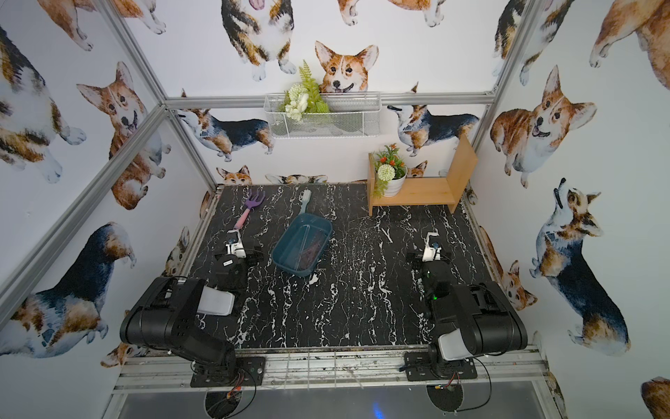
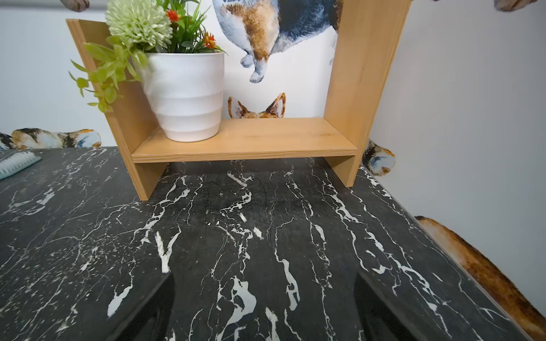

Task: Put the scattered rulers into the storage box
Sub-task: Reset both arms

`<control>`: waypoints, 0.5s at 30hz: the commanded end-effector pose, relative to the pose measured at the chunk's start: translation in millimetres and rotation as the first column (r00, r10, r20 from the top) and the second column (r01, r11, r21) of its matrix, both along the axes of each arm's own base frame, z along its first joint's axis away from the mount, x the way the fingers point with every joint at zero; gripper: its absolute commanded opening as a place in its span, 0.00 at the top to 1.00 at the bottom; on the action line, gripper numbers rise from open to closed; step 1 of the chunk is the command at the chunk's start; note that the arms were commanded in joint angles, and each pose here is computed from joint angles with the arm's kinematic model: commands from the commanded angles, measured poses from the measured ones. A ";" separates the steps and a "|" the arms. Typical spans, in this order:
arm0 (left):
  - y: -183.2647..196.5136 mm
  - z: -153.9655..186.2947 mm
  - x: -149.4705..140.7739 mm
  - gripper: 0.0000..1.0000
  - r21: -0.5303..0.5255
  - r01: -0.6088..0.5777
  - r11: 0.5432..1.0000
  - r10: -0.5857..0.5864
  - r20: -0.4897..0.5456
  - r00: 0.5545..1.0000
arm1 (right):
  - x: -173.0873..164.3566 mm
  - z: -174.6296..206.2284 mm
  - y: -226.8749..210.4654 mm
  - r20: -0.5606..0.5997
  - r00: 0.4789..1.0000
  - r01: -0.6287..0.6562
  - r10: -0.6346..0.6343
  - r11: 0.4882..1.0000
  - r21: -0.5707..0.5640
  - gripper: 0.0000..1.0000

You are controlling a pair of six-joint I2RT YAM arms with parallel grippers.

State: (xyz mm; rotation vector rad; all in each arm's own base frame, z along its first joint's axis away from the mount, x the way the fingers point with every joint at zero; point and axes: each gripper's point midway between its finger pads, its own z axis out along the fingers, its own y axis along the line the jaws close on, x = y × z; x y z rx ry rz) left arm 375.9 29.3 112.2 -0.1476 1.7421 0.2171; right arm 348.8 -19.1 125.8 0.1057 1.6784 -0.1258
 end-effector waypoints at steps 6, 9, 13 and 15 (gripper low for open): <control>-2.6 3.5 0.8 0.00 -0.010 0.014 1.000 -0.014 0.015 1.000 | 1.2 0.5 2.4 0.003 1.000 -0.012 0.012 1.000 0.026 0.00; -3.5 3.1 2.1 0.00 -0.009 0.016 1.000 -0.016 0.011 1.000 | 1.2 0.0 2.2 0.001 1.000 -0.011 0.011 1.000 0.027 0.00; -4.0 1.6 5.3 0.01 -0.009 0.017 1.000 -0.017 0.000 1.000 | 1.3 0.2 2.2 0.002 1.000 -0.011 0.011 1.000 0.026 0.00; -3.9 1.8 4.4 0.00 -0.009 0.017 1.000 -0.017 0.002 1.000 | 1.1 0.0 2.1 0.001 1.000 -0.011 0.011 1.000 0.026 0.00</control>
